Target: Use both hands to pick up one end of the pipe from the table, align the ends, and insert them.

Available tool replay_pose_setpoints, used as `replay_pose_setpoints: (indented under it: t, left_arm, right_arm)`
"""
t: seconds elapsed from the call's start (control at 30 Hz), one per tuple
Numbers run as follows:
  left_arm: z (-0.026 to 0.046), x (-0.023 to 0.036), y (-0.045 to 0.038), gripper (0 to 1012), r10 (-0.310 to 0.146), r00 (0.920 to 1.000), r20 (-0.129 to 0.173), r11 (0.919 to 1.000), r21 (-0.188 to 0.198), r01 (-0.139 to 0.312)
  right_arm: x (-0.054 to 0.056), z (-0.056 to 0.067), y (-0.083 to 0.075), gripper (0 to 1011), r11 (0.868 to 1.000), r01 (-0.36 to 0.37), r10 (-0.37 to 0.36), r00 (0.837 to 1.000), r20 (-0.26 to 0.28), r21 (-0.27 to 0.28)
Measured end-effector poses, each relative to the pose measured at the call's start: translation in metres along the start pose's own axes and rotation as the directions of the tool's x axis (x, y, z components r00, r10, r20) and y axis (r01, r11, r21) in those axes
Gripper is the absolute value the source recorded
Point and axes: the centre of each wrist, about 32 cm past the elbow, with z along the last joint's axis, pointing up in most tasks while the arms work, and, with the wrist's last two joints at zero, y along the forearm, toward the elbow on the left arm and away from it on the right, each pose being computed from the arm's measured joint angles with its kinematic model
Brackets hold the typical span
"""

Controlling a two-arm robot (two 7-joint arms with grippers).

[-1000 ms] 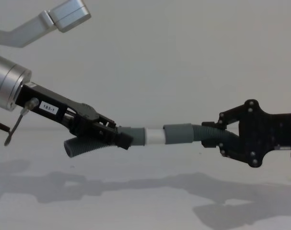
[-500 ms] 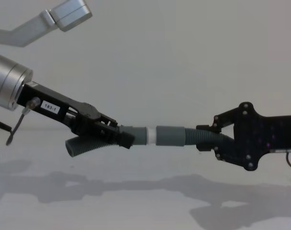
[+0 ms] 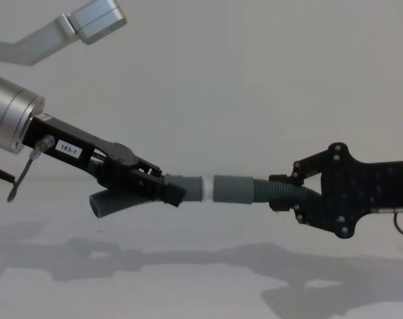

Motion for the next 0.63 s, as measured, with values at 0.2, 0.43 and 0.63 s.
replay_pose_setpoints:
  t: [0.2, 0.43, 0.63]
  left_arm:
    - [-0.0001, 0.0000, 0.0001, 330, 0.000, 1.0000, 0.000, 1.0000, 0.001, 0.000]
    - [-0.0001, 0.0000, 0.0002, 330, 0.001, 1.0000, 0.000, 1.0000, 0.001, -0.001]
    - [-0.0002, 0.0000, 0.0002, 330, 0.001, 1.0000, 0.000, 1.0000, 0.001, -0.001]
  right_arm:
    - [-0.0003, 0.0001, 0.0004, 225, 1.000, 0.002, -0.002, 1.000, -0.001, 0.001]
    - [-0.0003, 0.0001, 0.0006, 225, 1.000, 0.002, -0.002, 1.000, -0.001, 0.002]
    - [-0.0002, 0.0002, 0.0008, 225, 1.000, 0.003, -0.003, 1.000, -0.001, 0.002]
